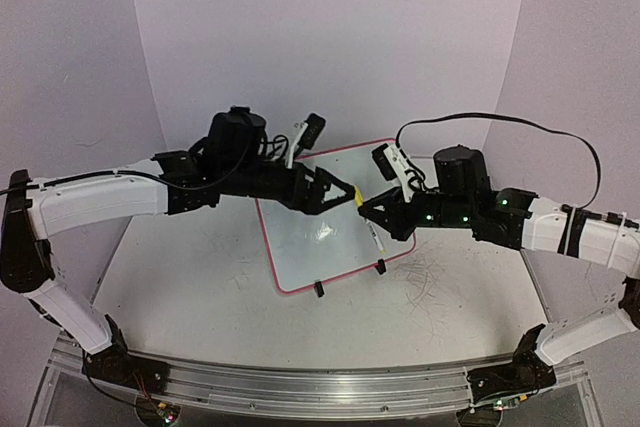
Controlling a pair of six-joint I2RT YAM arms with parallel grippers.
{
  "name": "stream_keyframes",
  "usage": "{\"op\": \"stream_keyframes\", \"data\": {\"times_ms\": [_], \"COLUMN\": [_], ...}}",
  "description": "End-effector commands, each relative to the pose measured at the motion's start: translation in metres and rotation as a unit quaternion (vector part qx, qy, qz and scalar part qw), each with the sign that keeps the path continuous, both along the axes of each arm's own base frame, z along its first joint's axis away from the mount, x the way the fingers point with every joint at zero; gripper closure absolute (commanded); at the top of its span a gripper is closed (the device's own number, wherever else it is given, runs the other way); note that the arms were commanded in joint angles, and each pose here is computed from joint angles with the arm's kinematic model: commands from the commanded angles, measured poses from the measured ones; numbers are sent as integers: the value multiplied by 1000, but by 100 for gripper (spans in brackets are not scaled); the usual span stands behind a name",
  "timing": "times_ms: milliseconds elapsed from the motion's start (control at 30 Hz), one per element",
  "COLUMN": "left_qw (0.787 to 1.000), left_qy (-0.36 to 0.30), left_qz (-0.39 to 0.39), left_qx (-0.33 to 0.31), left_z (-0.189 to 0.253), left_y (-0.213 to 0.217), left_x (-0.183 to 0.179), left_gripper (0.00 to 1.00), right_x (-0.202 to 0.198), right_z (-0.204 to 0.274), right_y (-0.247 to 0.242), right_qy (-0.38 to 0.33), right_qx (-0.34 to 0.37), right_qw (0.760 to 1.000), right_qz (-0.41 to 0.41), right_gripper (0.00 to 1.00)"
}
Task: Write a sentence on the whiteboard
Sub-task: Pass from the right arm to the left
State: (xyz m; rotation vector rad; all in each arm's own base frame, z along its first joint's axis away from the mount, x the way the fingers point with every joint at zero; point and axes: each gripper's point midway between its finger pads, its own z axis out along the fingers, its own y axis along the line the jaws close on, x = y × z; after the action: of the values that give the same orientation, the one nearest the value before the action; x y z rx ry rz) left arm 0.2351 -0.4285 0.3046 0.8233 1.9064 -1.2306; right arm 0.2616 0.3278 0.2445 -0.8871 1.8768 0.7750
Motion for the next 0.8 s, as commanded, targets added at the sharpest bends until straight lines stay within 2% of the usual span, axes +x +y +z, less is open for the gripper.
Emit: {"op": "stream_keyframes", "data": {"times_ms": [0, 333, 433, 600, 767], "left_qw": [999, 997, 997, 996, 995], "left_qy": [7, 60, 64, 74, 86], "left_qz": [-31, -36, -33, -45, -55], "left_qx": [7, -8, -10, -7, -1], "left_z": [-2, 0, 1, -5, -12], "left_y": [-12, -30, -32, -35, -35], "left_x": [-11, -7, -5, -8, -12], "left_gripper": [11, 34, 49, 64, 65], "right_x": [-12, -24, -24, -24, -24], "right_z": [28, 21, 20, 21, 22], "right_y": [15, 15, 13, 10, 9], "right_qy": [-58, -61, -65, -70, -72], "right_qx": [23, 15, 11, 11, 11], "right_qw": [997, 996, 996, 996, 996], "right_qz": [54, 63, 61, 56, 54], "right_gripper": [100, 100, 100, 100, 100]}}
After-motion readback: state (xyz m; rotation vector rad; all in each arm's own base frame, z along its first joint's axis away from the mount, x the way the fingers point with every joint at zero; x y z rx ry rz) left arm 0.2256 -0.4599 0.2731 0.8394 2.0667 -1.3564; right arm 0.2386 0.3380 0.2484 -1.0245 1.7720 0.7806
